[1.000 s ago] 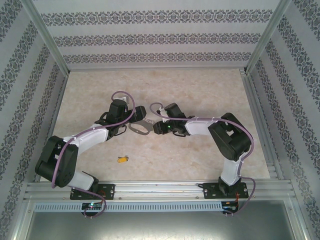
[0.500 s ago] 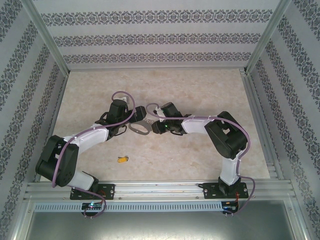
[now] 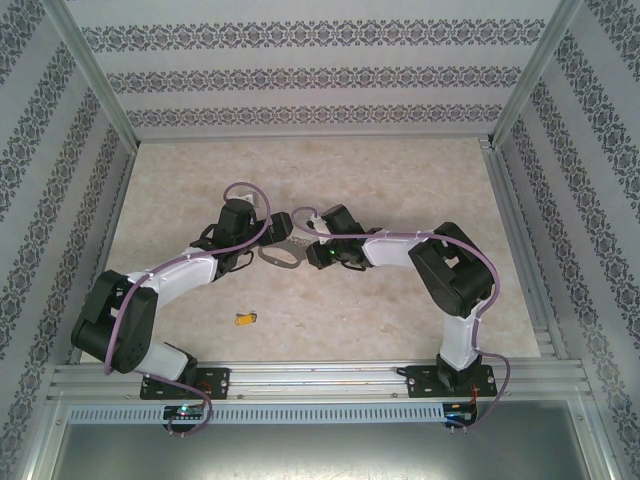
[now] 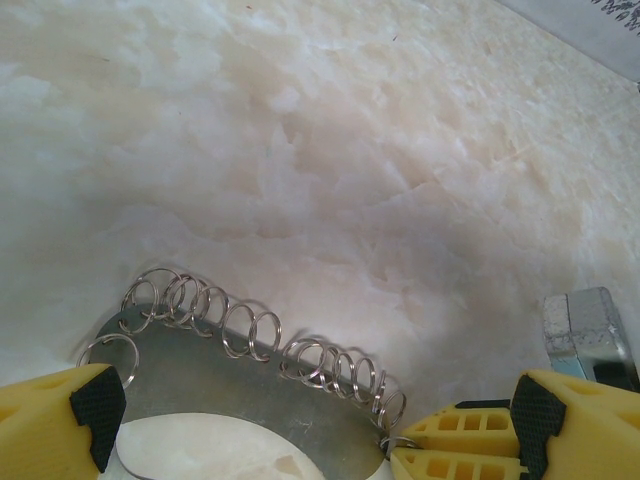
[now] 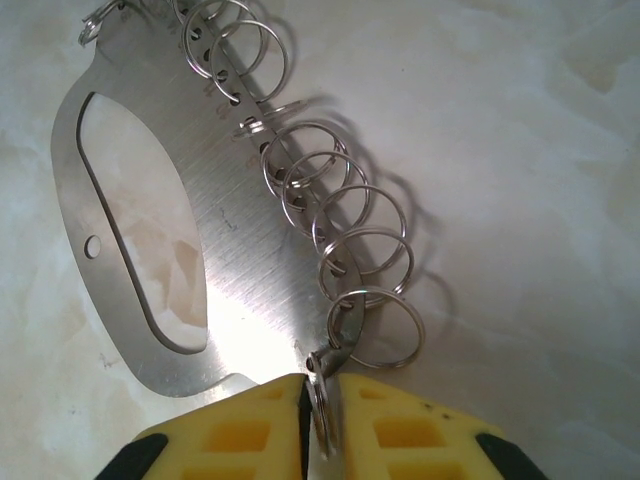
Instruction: Put the keys on the keyring
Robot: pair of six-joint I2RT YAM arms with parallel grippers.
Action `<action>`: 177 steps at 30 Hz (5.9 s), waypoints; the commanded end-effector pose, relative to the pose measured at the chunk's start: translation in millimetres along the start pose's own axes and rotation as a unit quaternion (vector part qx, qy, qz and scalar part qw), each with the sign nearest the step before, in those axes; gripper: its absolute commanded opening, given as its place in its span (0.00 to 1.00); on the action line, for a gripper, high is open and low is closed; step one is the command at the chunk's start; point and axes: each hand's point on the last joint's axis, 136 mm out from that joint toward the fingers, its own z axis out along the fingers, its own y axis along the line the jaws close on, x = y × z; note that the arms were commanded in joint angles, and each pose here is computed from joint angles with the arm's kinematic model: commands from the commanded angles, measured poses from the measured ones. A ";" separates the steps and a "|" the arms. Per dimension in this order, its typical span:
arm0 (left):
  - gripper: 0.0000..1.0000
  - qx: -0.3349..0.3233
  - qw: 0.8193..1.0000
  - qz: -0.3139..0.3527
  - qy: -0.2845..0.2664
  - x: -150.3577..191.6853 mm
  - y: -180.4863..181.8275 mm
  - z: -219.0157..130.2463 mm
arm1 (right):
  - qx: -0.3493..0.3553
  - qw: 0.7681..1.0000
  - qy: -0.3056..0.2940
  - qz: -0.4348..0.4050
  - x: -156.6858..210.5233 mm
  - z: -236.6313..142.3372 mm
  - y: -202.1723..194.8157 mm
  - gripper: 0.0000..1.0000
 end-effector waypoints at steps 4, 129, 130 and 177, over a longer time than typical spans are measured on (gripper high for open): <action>1.00 0.010 1.000 -0.007 -0.013 -8.1 -2.5 -0.4 | 0.003 1.000 -0.002 -0.015 -0.7 -6.4 6.4 0.22; 0.35 0.480 0.868 0.123 0.023 -54.3 -214.4 -81.8 | -0.264 0.906 -0.322 -0.079 -131.1 -239.4 54.6 0.00; 0.34 0.482 0.867 0.124 0.025 -52.8 -215.3 -82.3 | -0.265 0.905 -0.324 -0.079 -131.5 -239.7 54.5 0.00; 0.00 0.403 0.878 0.234 -0.112 -52.8 -195.9 -63.8 | -0.110 0.924 -0.349 0.113 -118.9 -240.5 -56.3 0.61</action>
